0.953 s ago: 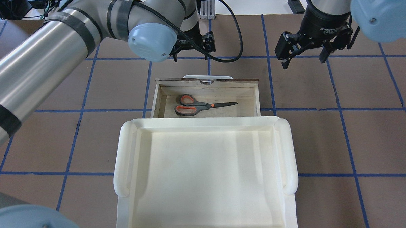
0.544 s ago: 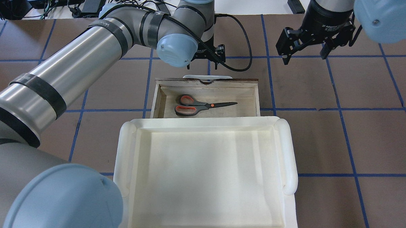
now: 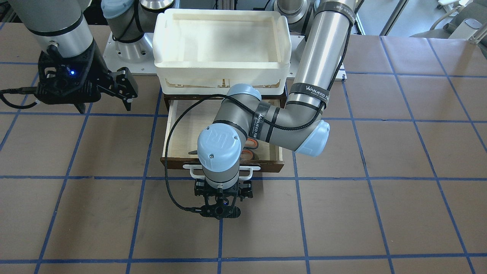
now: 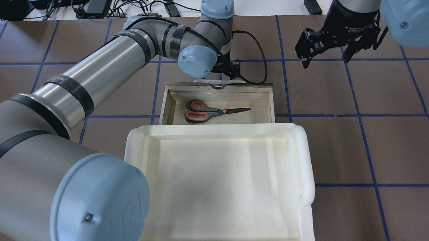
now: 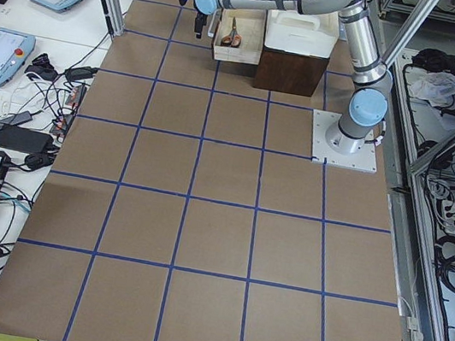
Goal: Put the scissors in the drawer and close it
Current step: 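Move the left gripper over the drawer's front edge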
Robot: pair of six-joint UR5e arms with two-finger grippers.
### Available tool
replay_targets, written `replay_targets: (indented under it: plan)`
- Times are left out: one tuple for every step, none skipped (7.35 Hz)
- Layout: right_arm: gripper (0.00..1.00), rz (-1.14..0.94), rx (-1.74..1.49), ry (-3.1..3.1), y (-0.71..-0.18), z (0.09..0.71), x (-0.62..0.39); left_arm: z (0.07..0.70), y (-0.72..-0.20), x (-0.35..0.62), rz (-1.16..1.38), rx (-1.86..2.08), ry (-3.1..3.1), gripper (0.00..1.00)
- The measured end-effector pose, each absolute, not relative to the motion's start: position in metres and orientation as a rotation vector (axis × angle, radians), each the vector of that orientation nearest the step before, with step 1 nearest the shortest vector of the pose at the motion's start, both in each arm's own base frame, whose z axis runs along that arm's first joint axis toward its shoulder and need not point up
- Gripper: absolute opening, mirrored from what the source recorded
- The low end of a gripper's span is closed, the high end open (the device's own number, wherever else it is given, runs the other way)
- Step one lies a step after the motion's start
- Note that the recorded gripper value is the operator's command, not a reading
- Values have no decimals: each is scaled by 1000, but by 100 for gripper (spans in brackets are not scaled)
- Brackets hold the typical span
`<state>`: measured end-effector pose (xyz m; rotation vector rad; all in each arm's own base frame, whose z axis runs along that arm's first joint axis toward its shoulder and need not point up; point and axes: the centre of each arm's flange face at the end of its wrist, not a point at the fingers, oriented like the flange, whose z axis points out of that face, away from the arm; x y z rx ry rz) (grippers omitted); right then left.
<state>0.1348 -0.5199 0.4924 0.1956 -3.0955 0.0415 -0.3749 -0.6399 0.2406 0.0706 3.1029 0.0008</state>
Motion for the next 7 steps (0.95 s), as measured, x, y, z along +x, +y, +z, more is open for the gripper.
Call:
replay_targets:
  plan:
    - [100,35,200,-3093,-519,491,134,235,-638,-377,29,74,3098,100]
    - [100,31,208,-3090,-519,489,134,231,-635,-380,53,80,3092,100]
    - [100,29,212,-3088,-519,489,134,231,-632,-383,67,87,3088,100]
    - [100,28,213,-3086,-519,489,133,233,-629,-384,80,91,3083,100]
    - [100,28,212,-3086,-519,489,132,237,-625,-385,100,94,3079,100]
    - [100,27,212,-3086,-519,489,132,240,-622,-385,116,94,3075,100]
    - [100,27,211,-3086,-519,489,132,244,-618,-385,131,96,3071,100]
